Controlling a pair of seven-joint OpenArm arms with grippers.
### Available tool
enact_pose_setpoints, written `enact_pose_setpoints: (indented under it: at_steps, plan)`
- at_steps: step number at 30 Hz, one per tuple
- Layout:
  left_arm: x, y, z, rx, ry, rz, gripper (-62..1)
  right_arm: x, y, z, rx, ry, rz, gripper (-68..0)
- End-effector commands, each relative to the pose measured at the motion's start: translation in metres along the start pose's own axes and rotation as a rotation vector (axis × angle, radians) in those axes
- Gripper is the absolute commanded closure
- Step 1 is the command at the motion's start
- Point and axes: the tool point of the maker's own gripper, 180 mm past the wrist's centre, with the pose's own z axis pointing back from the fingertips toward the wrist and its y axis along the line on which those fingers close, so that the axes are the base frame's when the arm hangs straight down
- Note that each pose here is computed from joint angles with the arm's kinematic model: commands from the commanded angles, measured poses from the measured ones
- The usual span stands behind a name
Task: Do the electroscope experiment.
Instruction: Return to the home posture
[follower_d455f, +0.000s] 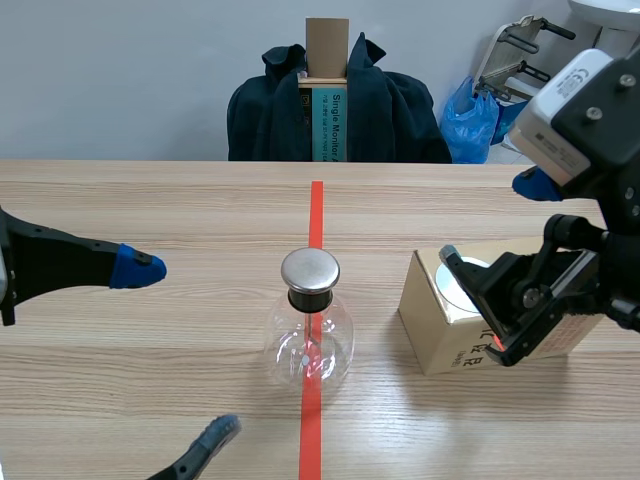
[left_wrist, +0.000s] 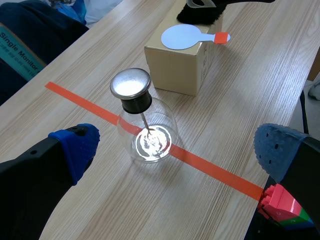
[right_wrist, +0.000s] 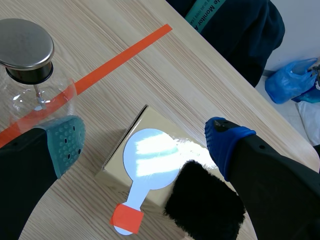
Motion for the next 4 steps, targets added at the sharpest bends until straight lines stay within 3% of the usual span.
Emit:
enact_pose_setpoints:
  at_steps: [1,4]
  plan:
    - [0.0058,0.0001,-0.0009,0.007,-0.025,0.011,-62.3,0.0054,-0.0047,-0.0004,-0.010,-0.020,0.018,-48.7]
    - [0.0058,0.0001,-0.0009,0.007,-0.025,0.011,-62.3,0.0054,-0.0047,-0.0004,-0.010,-0.020,0.018,-48.8]
